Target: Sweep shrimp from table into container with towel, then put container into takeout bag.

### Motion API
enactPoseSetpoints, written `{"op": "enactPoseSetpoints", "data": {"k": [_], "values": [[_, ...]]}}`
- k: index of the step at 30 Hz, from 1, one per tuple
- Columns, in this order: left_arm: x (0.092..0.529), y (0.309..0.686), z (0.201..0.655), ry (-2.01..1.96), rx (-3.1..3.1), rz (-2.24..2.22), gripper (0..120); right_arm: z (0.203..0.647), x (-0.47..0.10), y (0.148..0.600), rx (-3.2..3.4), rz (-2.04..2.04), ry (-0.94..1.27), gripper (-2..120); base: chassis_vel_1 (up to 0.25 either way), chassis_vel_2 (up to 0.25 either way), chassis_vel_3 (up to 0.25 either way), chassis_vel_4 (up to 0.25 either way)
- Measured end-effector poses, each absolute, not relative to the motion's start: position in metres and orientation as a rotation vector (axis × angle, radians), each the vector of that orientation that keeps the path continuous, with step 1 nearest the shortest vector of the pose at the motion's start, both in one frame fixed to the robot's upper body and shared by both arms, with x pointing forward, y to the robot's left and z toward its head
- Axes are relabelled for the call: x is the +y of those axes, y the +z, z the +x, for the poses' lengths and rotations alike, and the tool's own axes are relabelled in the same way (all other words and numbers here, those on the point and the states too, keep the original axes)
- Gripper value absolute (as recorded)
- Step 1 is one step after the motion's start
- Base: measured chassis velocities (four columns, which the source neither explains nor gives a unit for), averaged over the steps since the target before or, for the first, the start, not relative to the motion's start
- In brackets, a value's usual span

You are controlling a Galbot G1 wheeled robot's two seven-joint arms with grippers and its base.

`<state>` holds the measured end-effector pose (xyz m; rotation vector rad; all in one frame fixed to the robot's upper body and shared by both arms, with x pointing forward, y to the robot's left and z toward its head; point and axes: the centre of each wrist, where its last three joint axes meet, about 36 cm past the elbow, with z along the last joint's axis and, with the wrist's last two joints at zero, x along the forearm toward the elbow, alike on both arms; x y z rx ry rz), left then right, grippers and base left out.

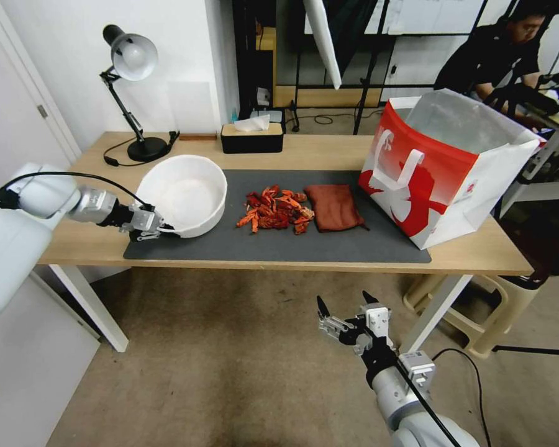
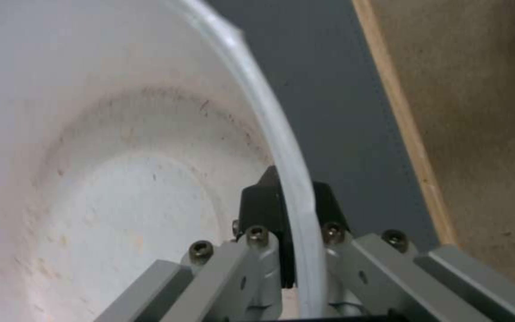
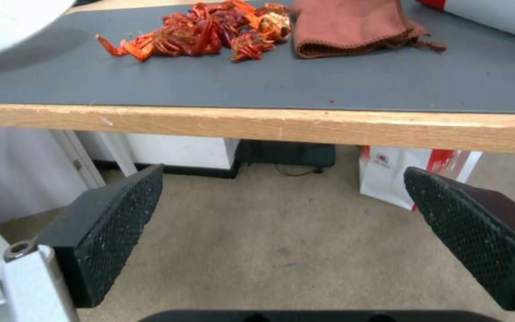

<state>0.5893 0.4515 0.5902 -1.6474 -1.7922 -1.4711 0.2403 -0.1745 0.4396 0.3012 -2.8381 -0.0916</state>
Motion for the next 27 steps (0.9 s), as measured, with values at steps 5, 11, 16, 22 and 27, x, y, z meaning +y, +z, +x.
{"op": "enactPoseSetpoints", "data": {"k": [5,11,16,22,27], "values": [[0.464,0.606,0.564,-1.512,-1.806,-1.675,0,0.24,-0.173,0.438,-2.835,0.309,-0.091,100,0.0,0.0,0.0,0.0],[0.453,0.612,0.536,-1.557,-1.77,-1.756,0,0.241,-0.172,0.437,-2.835,0.315,-0.09,100,0.0,0.0,0.0,0.0],[0.435,0.619,0.518,-1.596,-1.699,-1.851,0,0.24,-0.171,0.437,-2.832,0.318,-0.088,100,0.0,0.0,0.0,0.0],[0.427,0.618,0.511,-1.629,-1.653,-1.882,0,0.239,-0.171,0.436,-2.832,0.317,-0.086,100,0.0,0.0,0.0,0.0],[0.408,0.616,0.492,-1.707,-1.557,-1.954,0,0.238,-0.172,0.435,-2.83,0.313,-0.083,100,0.0,0.0,0.0,0.0]]}}
